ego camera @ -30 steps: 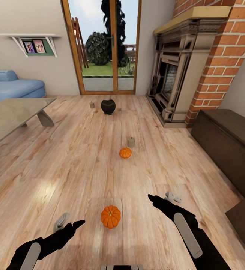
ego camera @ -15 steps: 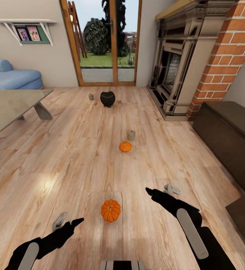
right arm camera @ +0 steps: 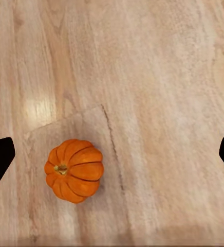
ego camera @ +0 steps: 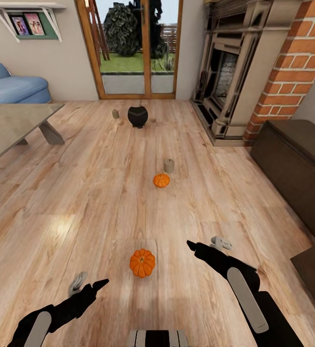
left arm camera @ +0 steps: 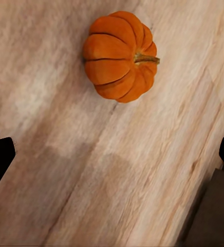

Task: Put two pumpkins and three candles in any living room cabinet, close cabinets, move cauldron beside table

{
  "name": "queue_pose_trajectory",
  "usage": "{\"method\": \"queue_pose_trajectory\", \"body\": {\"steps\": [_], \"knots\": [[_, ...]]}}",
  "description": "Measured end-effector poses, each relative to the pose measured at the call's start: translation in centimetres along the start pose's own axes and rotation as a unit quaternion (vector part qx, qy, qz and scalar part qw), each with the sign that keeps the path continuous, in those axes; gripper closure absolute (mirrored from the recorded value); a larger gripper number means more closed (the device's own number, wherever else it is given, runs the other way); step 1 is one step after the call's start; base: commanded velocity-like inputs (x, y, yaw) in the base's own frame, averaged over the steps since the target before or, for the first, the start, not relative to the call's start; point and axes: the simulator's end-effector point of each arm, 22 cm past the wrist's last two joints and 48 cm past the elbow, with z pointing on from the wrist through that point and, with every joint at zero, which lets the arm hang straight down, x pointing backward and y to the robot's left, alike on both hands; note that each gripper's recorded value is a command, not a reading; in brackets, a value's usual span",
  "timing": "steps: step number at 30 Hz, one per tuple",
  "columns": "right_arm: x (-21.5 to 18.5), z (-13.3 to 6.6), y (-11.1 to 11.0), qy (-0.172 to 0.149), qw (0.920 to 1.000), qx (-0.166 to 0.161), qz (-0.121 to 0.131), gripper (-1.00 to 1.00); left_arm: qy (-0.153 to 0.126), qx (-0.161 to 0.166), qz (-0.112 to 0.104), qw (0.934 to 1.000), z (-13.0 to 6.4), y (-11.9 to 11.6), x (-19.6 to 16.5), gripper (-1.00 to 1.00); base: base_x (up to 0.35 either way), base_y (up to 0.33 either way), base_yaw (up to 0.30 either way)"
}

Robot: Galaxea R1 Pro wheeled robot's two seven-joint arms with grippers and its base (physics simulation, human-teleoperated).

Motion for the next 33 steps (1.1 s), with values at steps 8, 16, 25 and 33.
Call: {"method": "queue_pose_trajectory", "body": {"steps": [8, 16, 25, 33], "knots": [[1.3, 1.1, -0.9, 0.015, 0.9999, 0.007, 0.004, -1.0, 0.008, -0.01, -0.007, 0.9999, 0.6, 1.3, 0.7, -1.0, 0.0, 0.0, 0.0], [2.1, 1.6, -1.4, 0.023, 0.9997, 0.01, 0.007, -1.0, 0.013, -0.013, -0.012, 0.9998, 0.9, 1.8, 1.1, -1.0, 0.0, 0.0, 0.0], [2.1, 1.6, -1.4, 0.023, 0.9997, 0.01, 0.007, -1.0, 0.015, -0.017, -0.009, 0.9997, 1.0, 1.9, 1.2, -1.0, 0.0, -0.111, 0.0], [2.1, 1.6, -1.4, 0.023, 0.9997, 0.01, 0.007, -1.0, 0.014, -0.016, -0.009, 0.9997, 1.0, 1.9, 1.2, -1.0, 0.207, 0.0, 0.0]]}}
